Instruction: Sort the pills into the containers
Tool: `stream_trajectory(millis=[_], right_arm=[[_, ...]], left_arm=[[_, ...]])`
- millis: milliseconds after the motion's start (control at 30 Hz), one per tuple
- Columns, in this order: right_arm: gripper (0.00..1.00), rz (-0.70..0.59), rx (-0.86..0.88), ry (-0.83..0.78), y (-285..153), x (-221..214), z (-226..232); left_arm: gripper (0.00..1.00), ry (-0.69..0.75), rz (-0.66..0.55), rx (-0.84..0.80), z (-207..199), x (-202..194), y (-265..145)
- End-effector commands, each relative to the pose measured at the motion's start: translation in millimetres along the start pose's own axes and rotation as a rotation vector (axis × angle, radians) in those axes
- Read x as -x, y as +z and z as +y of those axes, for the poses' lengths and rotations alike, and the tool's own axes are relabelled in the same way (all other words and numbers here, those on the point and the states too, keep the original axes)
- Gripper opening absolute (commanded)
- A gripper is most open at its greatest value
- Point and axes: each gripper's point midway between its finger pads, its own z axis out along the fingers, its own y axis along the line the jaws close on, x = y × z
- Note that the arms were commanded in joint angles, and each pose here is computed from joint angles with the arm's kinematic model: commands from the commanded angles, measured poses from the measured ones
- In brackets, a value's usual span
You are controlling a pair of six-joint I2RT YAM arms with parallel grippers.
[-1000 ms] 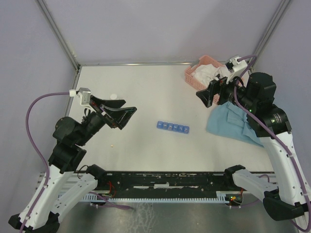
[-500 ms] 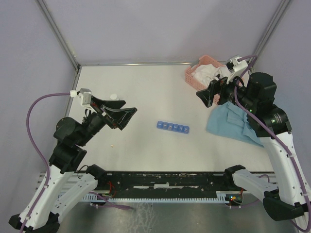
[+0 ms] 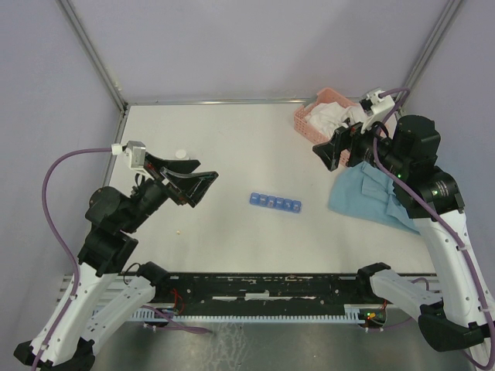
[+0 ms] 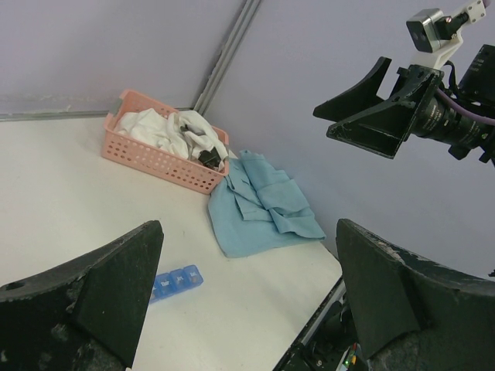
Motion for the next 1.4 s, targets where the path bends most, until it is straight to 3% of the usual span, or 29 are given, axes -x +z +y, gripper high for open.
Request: stream_trajectory(millis=[0,1367], right_arm=[[1.00,-0.063,0.003,-0.029,-5.9,17.2,1.8],[1.00,-0.059,0.011,-0.031,-5.0,16.6,2.0]], left_arm=[[0.99,0.044,-0.028,-0.024,-4.6,7.4,-1.2],[0.99,0.046,-0.019,-0.021,-1.3,3.3,1.5]])
